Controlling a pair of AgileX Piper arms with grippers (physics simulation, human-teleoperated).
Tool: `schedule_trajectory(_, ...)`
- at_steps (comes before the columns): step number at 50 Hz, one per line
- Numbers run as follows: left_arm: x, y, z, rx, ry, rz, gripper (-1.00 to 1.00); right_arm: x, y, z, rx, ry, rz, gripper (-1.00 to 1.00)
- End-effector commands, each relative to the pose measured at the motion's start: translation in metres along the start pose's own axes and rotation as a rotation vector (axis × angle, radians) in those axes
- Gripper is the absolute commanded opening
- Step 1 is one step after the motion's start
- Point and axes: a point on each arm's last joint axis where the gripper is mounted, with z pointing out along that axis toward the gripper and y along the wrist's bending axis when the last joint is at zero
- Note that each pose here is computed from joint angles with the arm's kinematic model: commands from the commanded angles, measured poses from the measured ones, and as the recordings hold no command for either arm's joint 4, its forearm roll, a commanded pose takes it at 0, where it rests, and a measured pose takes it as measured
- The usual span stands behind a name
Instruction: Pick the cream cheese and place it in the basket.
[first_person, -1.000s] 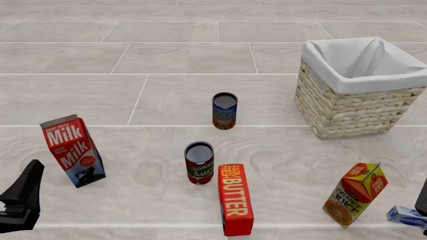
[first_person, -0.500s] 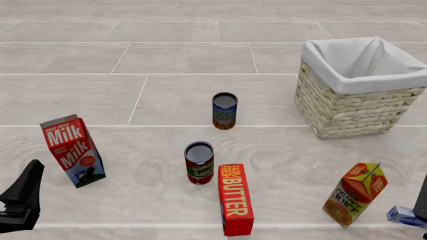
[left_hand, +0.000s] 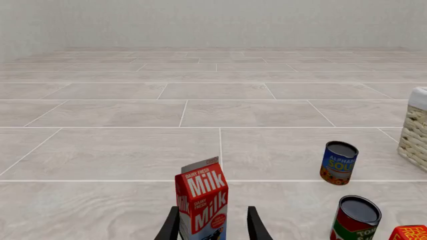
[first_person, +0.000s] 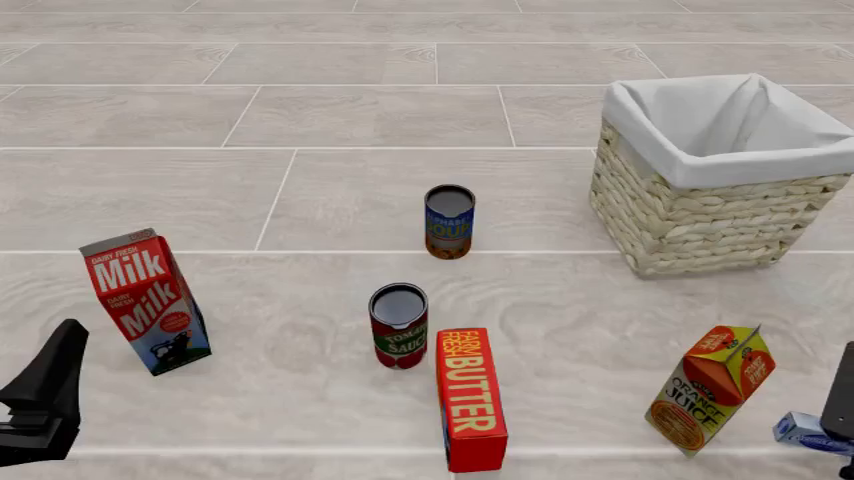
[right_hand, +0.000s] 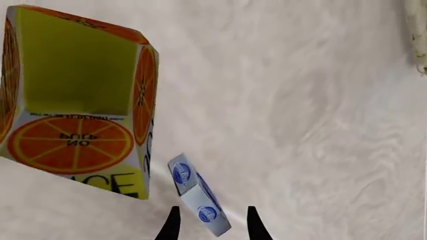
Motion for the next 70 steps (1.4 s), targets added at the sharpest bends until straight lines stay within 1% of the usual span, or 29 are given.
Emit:
schedule_trajectory(1, 0.000, 0.000, 0.000, 0.000, 0.000, 0.000, 1.00, -0.002, 0.005, 0.011, -0.022, -0.005, -0.006, 1.00)
schedule_trajectory(2, 0.000, 0.000, 0.000, 0.000, 0.000, 0.000, 1.00, -0.008, 0.004, 0.012, -0.027, -0.014, -0.002, 1.00)
schedule_trajectory(8, 0.000, 0.000, 0.000, 0.000, 0.000, 0.000, 1.00, -0.006, 0.005, 0.018, -0.031, -0.012, -0.010, 1.00)
schedule_trajectory(13, 0.000, 0.000, 0.000, 0.000, 0.000, 0.000, 1.00, -0.010, 0.003, 0.021, -0.031, -0.018, -0.007, 1.00)
schedule_trajectory(18, 0.000, 0.000, 0.000, 0.000, 0.000, 0.000, 1.00, -0.008, 0.005, 0.025, -0.035, -0.015, -0.005, 1.00)
schedule_trajectory(23, 0.000, 0.000, 0.000, 0.000, 0.000, 0.000, 1.00, -0.009, 0.007, 0.025, -0.033, -0.017, -0.014, 1.00)
schedule_trajectory(24, 0.000, 0.000, 0.000, 0.000, 0.000, 0.000, 1.00, -0.010, 0.010, 0.024, -0.035, -0.019, -0.027, 1.00)
schedule_trajectory(26, 0.000, 0.000, 0.000, 0.000, 0.000, 0.000, 1.00, -0.009, 0.007, 0.024, -0.023, -0.016, -0.026, 1.00)
schedule_trajectory(27, 0.000, 0.000, 0.000, 0.000, 0.000, 0.000, 1.00, -0.010, 0.008, 0.023, -0.014, -0.019, -0.037, -1.00)
schedule_trajectory(28, 0.000, 0.000, 0.000, 0.000, 0.000, 0.000, 1.00, -0.011, 0.008, 0.021, -0.006, -0.021, -0.045, -1.00)
schedule_trajectory(29, 0.000, 0.000, 0.000, 0.000, 0.000, 0.000, 1.00, -0.010, 0.007, 0.020, -0.012, -0.020, -0.038, -1.00)
schedule_trajectory(33, 0.000, 0.000, 0.000, 0.000, 0.000, 0.000, 1.00, -0.011, 0.005, 0.018, 0.000, -0.021, -0.040, -1.00)
schedule_trajectory(39, 0.000, 0.000, 0.000, 0.000, 0.000, 0.000, 1.00, -0.011, 0.008, 0.012, 0.008, -0.020, -0.045, -1.00)
schedule_trajectory(41, 0.000, 0.000, 0.000, 0.000, 0.000, 0.000, 1.00, -0.013, 0.004, 0.006, 0.023, -0.025, -0.036, -1.00)
schedule_trajectory(45, 0.000, 0.000, 0.000, 0.000, 0.000, 0.000, 1.00, -0.011, 0.003, 0.000, 0.031, -0.021, -0.036, -1.00)
schedule_trajectory(46, 0.000, 0.000, 0.000, 0.000, 0.000, 0.000, 1.00, -0.011, -0.001, -0.005, 0.043, -0.021, -0.025, -1.00)
schedule_trajectory(53, 0.000, 0.000, 0.000, 0.000, 0.000, 0.000, 1.00, -0.009, -0.004, -0.016, 0.060, -0.018, -0.009, -1.00)
schedule_trajectory(67, 0.000, 0.000, 0.000, 0.000, 0.000, 0.000, 1.00, -0.009, -0.004, -0.040, 0.088, -0.021, 0.021, -1.00)
schedule_trajectory(70, 0.000, 0.000, 0.000, 0.000, 0.000, 0.000, 1.00, -0.015, -0.006, -0.049, 0.103, -0.037, 0.038, -1.00)
